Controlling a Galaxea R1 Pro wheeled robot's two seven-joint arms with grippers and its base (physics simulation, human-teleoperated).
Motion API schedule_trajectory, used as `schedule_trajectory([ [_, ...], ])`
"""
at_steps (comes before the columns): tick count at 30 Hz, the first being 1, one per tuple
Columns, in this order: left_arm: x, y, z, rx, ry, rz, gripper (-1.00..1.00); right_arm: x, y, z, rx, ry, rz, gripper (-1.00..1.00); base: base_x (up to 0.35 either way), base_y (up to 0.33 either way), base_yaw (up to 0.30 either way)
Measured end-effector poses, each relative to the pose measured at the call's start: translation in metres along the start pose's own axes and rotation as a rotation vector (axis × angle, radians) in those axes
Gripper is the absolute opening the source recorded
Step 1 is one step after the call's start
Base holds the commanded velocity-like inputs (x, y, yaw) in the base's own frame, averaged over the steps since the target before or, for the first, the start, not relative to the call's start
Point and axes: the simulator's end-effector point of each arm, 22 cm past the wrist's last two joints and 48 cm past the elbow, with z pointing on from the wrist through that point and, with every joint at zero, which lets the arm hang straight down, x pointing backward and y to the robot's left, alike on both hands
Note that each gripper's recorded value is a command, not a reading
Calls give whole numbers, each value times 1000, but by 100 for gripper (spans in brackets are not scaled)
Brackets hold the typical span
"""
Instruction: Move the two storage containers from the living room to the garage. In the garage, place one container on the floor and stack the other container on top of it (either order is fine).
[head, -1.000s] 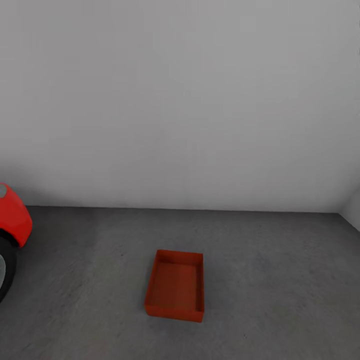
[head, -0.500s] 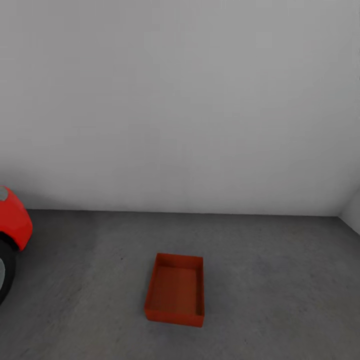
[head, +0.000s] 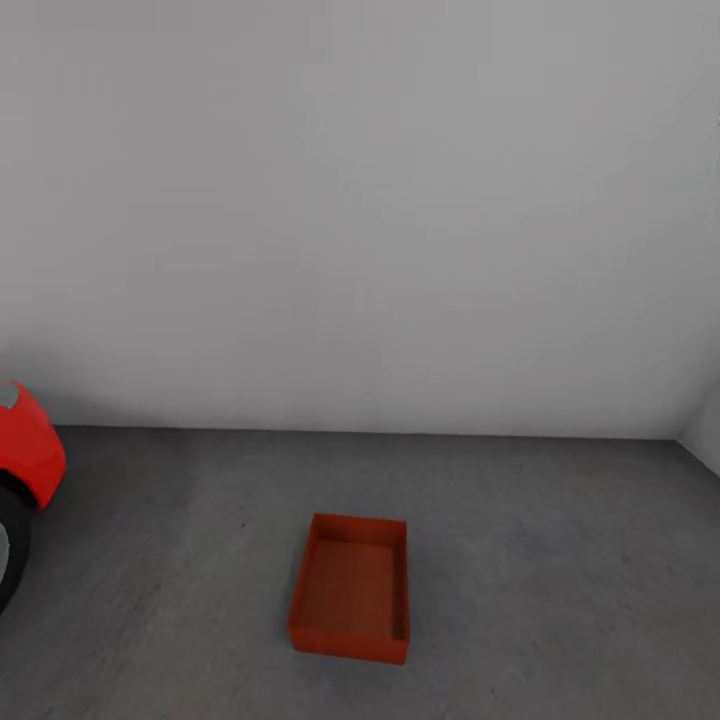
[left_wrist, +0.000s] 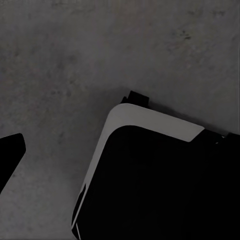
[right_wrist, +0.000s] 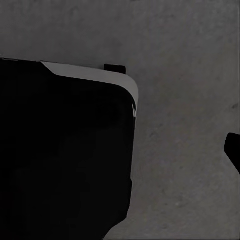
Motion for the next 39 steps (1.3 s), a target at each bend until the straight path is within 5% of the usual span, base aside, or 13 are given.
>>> schedule_trajectory([
  [39, -24, -7, -7, 20, -59, -10, 100, -23, -9, -1, 14, -61, 1, 100, 0, 0, 0],
])
